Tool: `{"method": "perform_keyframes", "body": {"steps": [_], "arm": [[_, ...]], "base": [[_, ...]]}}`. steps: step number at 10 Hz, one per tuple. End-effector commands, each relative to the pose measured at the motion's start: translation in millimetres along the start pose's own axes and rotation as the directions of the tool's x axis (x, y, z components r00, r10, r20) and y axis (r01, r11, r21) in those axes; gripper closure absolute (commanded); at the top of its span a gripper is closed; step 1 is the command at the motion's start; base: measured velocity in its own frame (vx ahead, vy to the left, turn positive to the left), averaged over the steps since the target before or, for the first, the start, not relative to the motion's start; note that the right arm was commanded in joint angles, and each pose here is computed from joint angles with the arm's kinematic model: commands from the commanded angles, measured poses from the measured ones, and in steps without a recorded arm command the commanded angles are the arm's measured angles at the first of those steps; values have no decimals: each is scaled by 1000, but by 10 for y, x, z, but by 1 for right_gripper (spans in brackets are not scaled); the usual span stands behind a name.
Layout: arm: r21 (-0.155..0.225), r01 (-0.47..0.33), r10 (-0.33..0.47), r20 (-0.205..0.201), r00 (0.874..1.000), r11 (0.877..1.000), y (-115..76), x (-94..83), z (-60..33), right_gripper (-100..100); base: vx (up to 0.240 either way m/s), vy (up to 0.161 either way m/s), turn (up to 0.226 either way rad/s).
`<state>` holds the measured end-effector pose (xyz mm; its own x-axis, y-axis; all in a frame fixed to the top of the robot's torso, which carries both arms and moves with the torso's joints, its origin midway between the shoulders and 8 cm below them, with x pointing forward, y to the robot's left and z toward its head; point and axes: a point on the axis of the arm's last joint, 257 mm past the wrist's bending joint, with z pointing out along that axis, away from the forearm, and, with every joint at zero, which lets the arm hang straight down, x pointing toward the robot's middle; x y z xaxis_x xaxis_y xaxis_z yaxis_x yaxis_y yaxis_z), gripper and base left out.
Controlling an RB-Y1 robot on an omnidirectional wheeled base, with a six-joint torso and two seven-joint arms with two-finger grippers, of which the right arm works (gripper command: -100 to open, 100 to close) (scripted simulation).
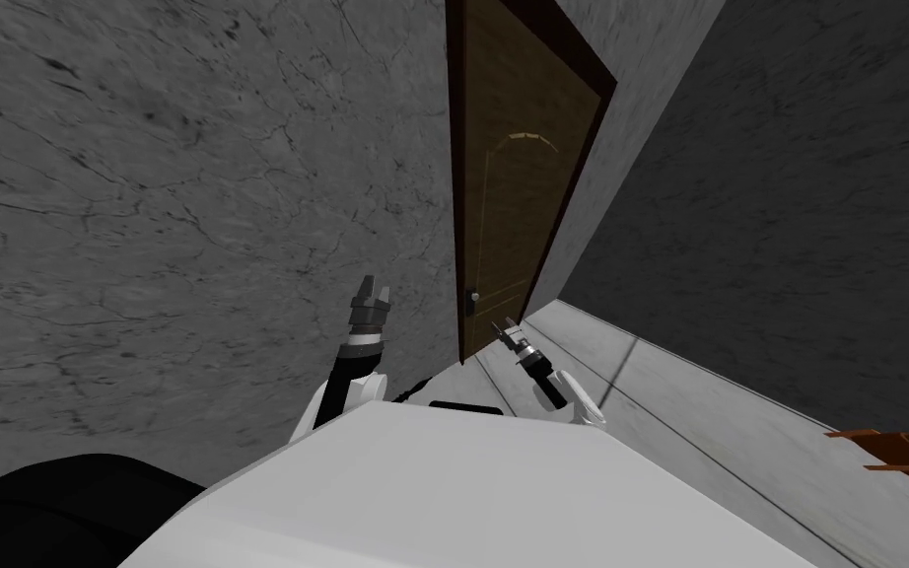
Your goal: Pull the door open
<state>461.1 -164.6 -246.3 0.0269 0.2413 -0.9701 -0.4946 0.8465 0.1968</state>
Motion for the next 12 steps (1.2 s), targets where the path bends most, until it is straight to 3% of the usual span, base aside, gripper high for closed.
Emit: {"method": "perform_keyframes", "body": {"steps": [1, 6, 7, 8, 10, 12], "arm": [[-10, 35, -35, -26, 999, 999, -28, 79, 16, -100], [-63, 164, -170, -124, 978, 985, -76, 432, 28, -100], [-72, 181, -190, -137, 972, 981, -85, 481, 27, -100], [-65, 168, -175, -129, 976, 984, -88, 437, 34, -100], [-45, 172, -177, -132, 975, 984, -34, 515, 231, -100], [-38, 172, -176, -134, 975, 984, -7, 543, 309, -100]], "base": [[88, 1, 11], [147, 1, 13], [156, -12, 10], [72, -6, 5], [127, 37, 57], [158, 54, 46]]}}
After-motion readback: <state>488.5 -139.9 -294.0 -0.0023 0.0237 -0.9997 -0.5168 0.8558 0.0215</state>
